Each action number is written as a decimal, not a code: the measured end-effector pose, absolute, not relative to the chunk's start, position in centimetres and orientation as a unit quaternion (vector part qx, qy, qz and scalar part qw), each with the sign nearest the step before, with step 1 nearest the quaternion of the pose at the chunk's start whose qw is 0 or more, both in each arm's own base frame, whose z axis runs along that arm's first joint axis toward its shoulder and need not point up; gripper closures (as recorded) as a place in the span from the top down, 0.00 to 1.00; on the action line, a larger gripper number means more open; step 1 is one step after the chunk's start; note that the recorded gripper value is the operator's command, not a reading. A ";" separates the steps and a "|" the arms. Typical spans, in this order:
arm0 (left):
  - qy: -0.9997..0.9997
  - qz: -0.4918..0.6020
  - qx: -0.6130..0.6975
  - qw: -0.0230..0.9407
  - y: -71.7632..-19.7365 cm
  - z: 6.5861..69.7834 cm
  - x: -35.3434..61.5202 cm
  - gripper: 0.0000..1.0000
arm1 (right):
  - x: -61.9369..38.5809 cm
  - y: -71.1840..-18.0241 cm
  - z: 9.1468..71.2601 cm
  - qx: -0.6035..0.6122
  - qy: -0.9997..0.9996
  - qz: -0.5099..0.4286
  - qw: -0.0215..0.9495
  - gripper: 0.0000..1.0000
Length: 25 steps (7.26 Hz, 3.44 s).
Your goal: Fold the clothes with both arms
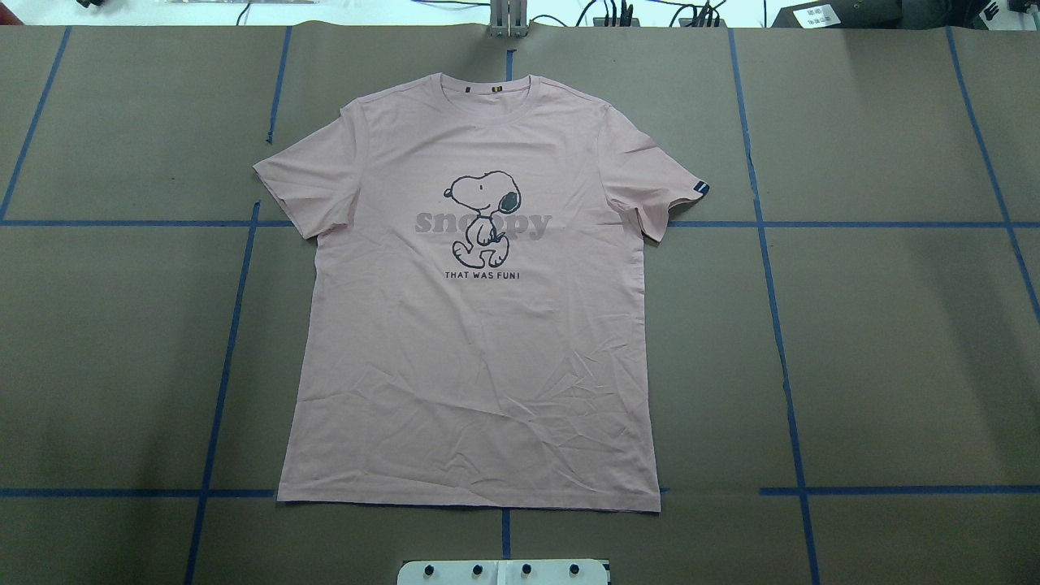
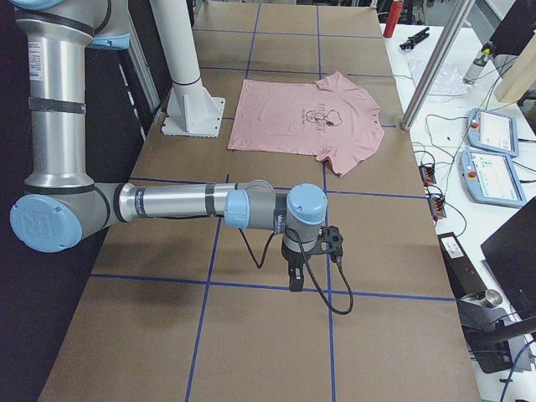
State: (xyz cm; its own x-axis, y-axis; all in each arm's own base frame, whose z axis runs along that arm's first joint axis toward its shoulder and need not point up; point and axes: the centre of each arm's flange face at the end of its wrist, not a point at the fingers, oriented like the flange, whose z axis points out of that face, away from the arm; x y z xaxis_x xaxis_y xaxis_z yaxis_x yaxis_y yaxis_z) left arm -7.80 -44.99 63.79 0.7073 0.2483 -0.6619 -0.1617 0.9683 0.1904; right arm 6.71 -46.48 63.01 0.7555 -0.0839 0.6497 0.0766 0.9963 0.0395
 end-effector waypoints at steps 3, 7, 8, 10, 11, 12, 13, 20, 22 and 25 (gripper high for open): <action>0.363 0.116 0.068 0.922 -45.5 63.3 -7.8 1.00 | 6.7 -46.5 62.5 0.011 -0.347 -0.045 0.937 1.00; 0.360 0.122 0.087 0.921 -45.9 62.8 -7.8 1.00 | 4.3 -47.4 57.7 0.045 -0.354 -0.080 0.931 1.00; 0.357 0.130 0.107 0.919 -46.4 62.3 -7.8 1.00 | 3.1 -48.3 55.4 0.067 -0.355 -0.099 0.927 1.00; 0.338 0.158 0.178 0.911 -49.2 59.3 -7.9 1.00 | 1.7 -51.5 51.3 0.136 -0.351 -0.136 0.916 1.00; 0.321 0.172 0.220 0.905 -51.3 57.0 -8.1 1.00 | 1.5 -52.7 50.8 0.161 -0.350 -0.146 0.911 1.00; 0.304 0.191 0.274 0.892 -53.5 54.2 -8.2 1.00 | 1.5 -53.4 50.6 0.177 -0.351 -0.147 0.908 1.00; 0.290 0.209 0.329 0.874 -55.6 51.3 -8.2 1.00 | 1.4 -54.1 49.9 0.184 -0.355 -0.130 0.907 1.00; 0.424 0.140 0.346 0.825 -60.5 42.1 9.7 1.00 | -16.3 -61.4 35.3 0.176 -0.404 0.060 0.896 0.89; 0.431 0.129 0.339 0.826 -60.4 41.8 10.9 1.00 | -25.7 -62.8 33.0 0.187 -0.409 0.107 0.887 0.79; 0.432 0.130 0.338 0.826 -60.3 41.7 11.4 1.00 | -35.5 -62.9 37.3 0.218 -0.399 0.140 0.879 0.66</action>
